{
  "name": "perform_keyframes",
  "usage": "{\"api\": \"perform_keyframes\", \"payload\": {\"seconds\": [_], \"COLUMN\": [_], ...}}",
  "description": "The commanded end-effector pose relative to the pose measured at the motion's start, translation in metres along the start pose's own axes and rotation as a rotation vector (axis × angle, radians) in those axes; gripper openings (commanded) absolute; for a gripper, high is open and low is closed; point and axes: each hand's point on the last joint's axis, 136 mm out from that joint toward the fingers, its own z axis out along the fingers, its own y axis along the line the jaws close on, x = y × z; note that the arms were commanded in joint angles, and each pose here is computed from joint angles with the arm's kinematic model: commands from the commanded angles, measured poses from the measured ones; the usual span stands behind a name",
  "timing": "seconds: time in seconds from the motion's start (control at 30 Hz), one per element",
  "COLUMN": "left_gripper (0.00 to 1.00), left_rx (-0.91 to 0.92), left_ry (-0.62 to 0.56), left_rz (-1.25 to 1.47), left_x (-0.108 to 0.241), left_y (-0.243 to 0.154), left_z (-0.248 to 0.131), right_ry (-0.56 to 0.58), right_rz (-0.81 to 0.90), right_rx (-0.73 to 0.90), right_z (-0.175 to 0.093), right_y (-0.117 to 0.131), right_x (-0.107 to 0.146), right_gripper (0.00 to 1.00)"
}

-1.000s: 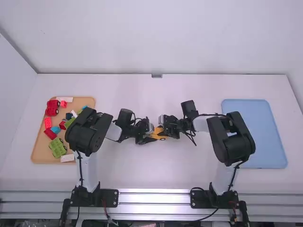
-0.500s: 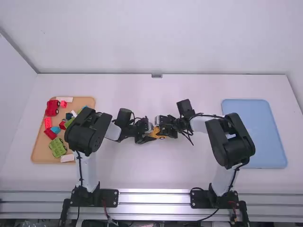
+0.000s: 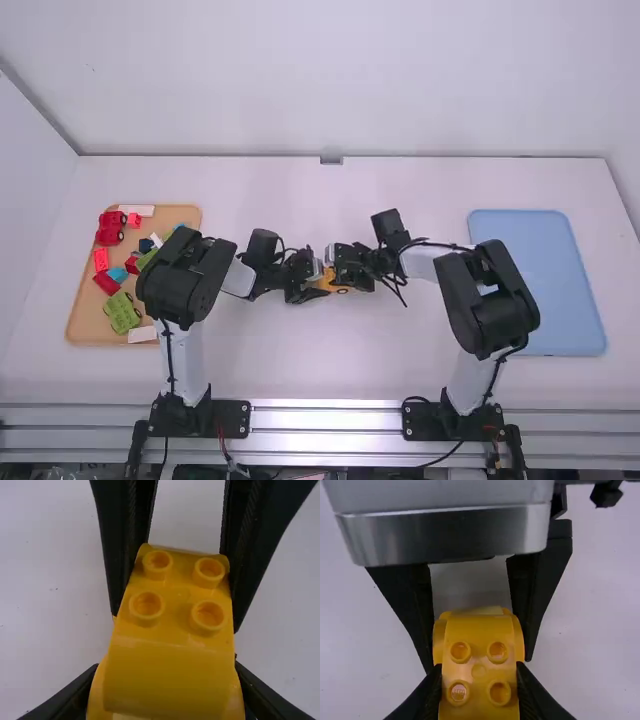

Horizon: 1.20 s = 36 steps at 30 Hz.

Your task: Assemble lego blocks to make yellow taxi

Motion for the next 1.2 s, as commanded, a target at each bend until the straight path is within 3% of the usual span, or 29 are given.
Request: {"api": "perform_keyframes", "payload": {"seconds": [0.0, 0.17, 0.4, 0.8, 1.17], "left_gripper": [0.29, 0.28, 0.28, 0.27, 0.22], "left_rx": [0.066, 0.065, 0.065, 0.089, 0.085], "left_ry": [-0.022, -0.021, -0.022, 0.0, 0.034], "left_rz": [-0.012, -0.011, -0.011, 0.002, 0.01], "left_x": [-0.001, 0.0, 0.0, 0.006, 0.012], "left_y": [-0.017, -0.017, -0.017, -0.024, -0.023], "left_z": [0.006, 0.006, 0.006, 0.006, 0.006], "right_ry": [0.171, 0.103, -0.148, -0.12, -0.057], "right_rz": [0.051, 0.08, 0.023, 0.012, 0.079], "right_rx": [0.008, 0.014, -0.02, -0.019, -0.051], "right_z": [0.006, -0.002, -0.023, -0.009, 0.006], "right_y": [0.007, 0.001, -0.01, -0.009, 0.0], "right_x": [0.047, 0.043, 0.007, 0.002, 0.018], "right_gripper": [0.07, 0.06, 0.1, 0.09, 0.11]}}
